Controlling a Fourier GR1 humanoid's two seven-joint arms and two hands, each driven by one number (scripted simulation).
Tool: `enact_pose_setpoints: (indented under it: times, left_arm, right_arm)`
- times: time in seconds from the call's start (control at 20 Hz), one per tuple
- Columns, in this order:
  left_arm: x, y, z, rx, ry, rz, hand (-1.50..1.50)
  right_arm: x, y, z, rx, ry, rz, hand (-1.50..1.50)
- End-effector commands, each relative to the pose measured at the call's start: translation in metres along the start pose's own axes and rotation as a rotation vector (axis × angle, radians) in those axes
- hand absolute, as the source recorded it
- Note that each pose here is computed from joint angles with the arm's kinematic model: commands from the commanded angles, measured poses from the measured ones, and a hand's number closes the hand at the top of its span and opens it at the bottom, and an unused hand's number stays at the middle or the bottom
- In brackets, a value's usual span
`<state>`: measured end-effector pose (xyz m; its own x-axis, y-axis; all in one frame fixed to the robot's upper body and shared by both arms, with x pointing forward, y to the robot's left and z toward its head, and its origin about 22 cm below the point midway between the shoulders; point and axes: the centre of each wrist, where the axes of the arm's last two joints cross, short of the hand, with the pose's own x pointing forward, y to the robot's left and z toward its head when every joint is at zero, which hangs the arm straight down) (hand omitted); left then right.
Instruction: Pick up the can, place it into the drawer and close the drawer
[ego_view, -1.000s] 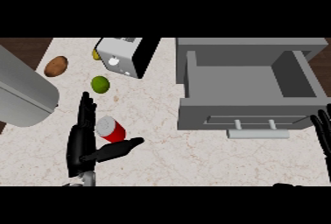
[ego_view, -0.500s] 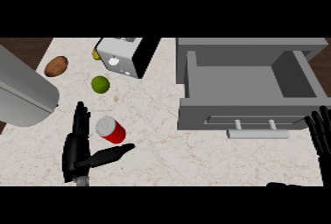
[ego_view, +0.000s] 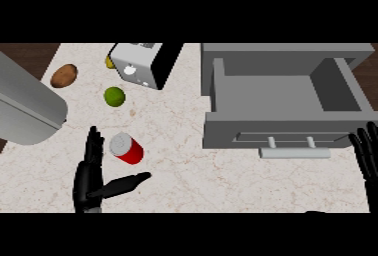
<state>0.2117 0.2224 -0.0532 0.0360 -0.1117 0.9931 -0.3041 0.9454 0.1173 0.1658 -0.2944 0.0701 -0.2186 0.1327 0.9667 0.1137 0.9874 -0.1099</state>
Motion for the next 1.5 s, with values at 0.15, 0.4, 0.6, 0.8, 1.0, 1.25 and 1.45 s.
enact_pose_setpoints:
  times: [0.15,0.4,0.6,0.8,1.0,1.25,1.45]
  left_arm:
    - [-0.007,0.012,-0.007,0.015,0.021,0.004,-1.50]
    - [-0.030,0.016,0.011,0.036,0.048,0.032,-1.50]
    - [-0.049,0.025,-0.017,0.010,0.050,0.026,-1.50]
    - [-0.045,-0.004,-0.023,0.025,0.046,0.025,-1.50]
    - [-0.058,0.003,-0.011,0.020,0.037,0.020,-1.50]
    - [-0.057,0.025,-0.028,0.016,0.060,0.028,-1.50]
    - [-0.043,-0.012,-0.032,0.003,0.072,0.051,-1.50]
  right_arm:
    - [0.012,-0.021,0.004,-0.002,-0.015,0.007,-1.50]
    - [0.007,0.000,-0.006,0.000,-0.007,0.010,-1.50]
    - [0.002,-0.009,0.003,-0.012,-0.002,-0.013,-1.50]
    - [0.013,-0.005,0.003,-0.014,-0.014,-0.016,-1.50]
    - [0.007,-0.005,0.006,0.011,-0.008,-0.007,-1.50]
    - [0.034,0.003,-0.005,0.011,-0.018,-0.007,-1.50]
    - [0.025,-0.016,0.014,-0.002,-0.014,-0.010,-1.50]
